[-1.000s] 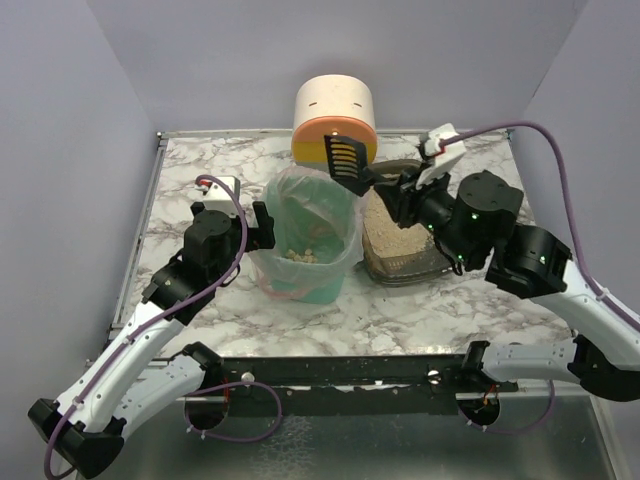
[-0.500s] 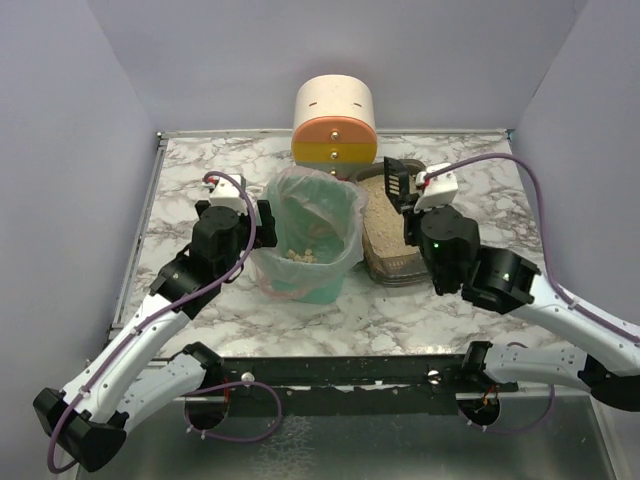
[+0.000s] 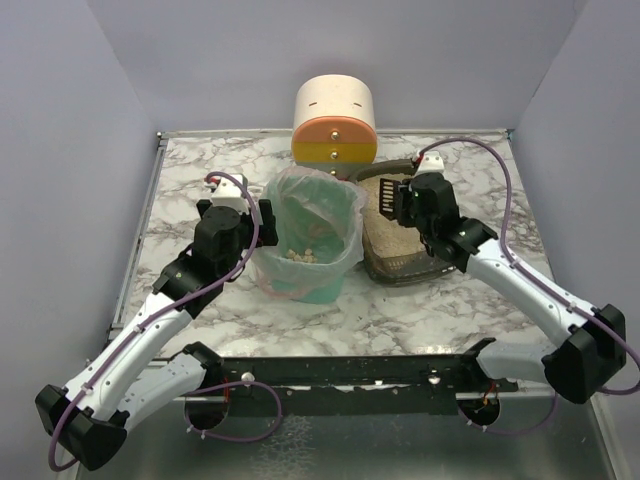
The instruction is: Clean the litter box
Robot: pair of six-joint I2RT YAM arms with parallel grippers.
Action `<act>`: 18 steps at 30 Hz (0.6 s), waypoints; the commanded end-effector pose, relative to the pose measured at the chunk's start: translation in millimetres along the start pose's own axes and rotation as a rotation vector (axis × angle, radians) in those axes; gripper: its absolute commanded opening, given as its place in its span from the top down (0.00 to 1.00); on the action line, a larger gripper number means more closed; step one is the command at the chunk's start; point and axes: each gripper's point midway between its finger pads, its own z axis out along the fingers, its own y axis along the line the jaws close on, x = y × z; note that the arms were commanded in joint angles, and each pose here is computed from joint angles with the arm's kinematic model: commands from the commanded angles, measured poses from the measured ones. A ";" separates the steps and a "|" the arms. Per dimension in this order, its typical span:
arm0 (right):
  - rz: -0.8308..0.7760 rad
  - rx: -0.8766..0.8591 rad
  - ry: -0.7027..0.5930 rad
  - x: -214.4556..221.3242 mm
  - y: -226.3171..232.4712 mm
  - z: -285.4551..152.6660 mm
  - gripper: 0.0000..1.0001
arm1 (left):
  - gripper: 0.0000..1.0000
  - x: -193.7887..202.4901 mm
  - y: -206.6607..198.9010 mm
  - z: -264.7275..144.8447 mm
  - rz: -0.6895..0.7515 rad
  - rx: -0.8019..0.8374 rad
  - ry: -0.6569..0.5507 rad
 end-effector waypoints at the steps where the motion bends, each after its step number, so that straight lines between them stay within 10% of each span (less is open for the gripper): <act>1: 0.117 -0.205 -0.007 -9.2 32.7 22.7 1.00 | 0.01 -3.1 6.5 2.2 0.008 -0.030 -0.025; 18: 0.175 -0.304 0.093 -4.9 61.1 86.1 1.00 | 0.01 -3.0 5.9 4.1 0.012 -0.029 -0.020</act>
